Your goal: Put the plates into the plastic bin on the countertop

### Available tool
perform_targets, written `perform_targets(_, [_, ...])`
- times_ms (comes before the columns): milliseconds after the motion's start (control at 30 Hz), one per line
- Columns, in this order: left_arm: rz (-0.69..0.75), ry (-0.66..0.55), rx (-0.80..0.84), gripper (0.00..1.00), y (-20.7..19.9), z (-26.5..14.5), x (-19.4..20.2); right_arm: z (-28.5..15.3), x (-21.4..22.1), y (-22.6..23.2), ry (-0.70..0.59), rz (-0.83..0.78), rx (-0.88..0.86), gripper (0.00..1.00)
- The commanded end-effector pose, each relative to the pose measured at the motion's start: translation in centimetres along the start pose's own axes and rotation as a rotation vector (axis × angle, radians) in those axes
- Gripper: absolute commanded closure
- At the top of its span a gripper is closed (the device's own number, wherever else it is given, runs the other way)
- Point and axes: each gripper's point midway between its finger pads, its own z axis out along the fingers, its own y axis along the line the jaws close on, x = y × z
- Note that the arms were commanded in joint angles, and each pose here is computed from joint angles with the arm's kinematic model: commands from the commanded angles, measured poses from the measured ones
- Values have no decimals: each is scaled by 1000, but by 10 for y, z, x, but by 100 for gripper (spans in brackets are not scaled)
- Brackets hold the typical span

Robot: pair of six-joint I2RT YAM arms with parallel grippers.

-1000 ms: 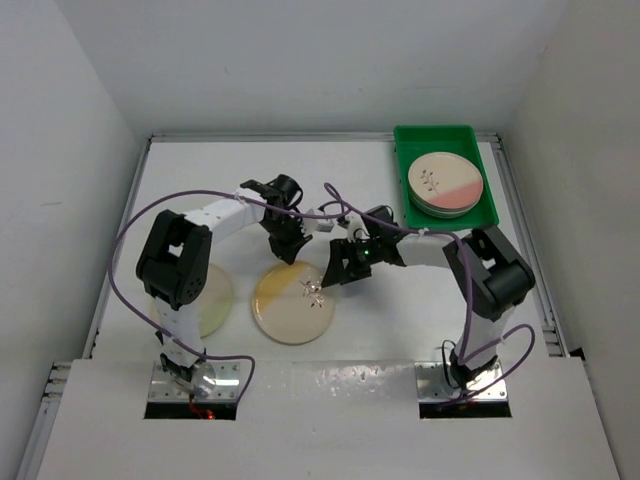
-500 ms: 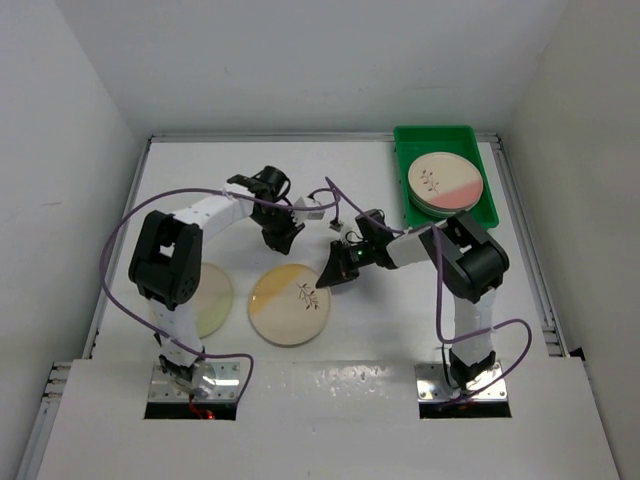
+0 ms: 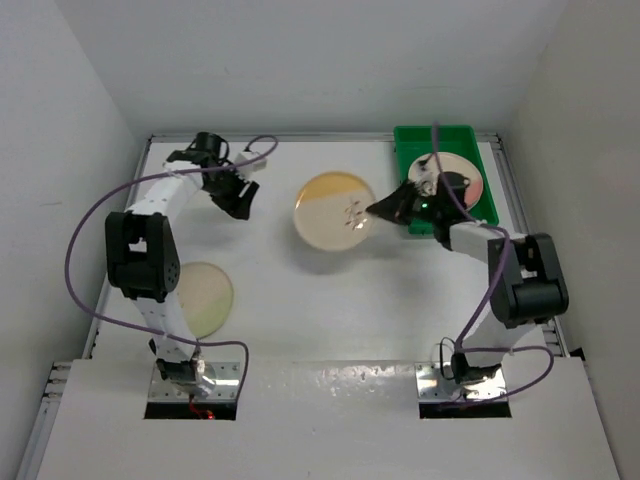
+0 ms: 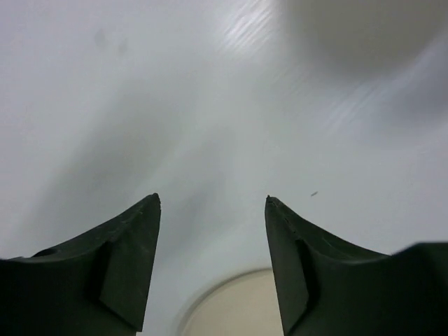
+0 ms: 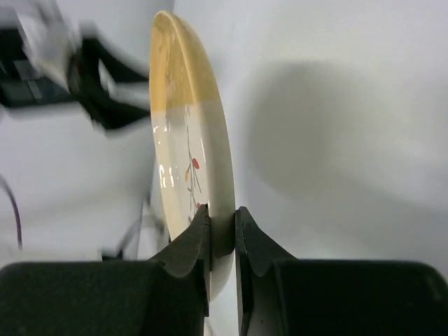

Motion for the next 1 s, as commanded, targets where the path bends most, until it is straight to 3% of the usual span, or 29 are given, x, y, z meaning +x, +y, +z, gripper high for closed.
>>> perform_targets(0, [-146,75,-113,35,38,-36,37,-58,-118,25,-407,-14,-33,100])
perform_targets(33, [-172,93,-129,27,44,-41,47,-70,-132,15,-487,43,8,100])
perform_targets(67, [-206,119,-120,27,44,-42,61,-94,-151,-10,-599,91,81,100])
perform_targets(233, [-353,177,-176,26,63,-68,123,-161,-185,-62,-897,227,234,100])
perform_targets(400, [-455,255,-184,26,58,-79,185,-195,-199,-102,-1031,273,341,100])
perform_targets(600, [-553,283,-164,26,53,-78,233,-195,-198,-135,-996,312,433,100])
perform_targets(667, [-572,286,-147,26,48,-71,241,-190,-185,-150,-941,343,501,91])
perform_targets(700, [-576,291,-140,26,45,-69,244,-191,-191,-150,-934,323,520,81])
perform_targets(800, [-578,297,-167,26,49,-67,252,-195,-180,-168,-855,307,670,63])
perform_targets(967, [-581,318,-172,26,51,-63,262,-197,-177,-179,-742,246,830,51])
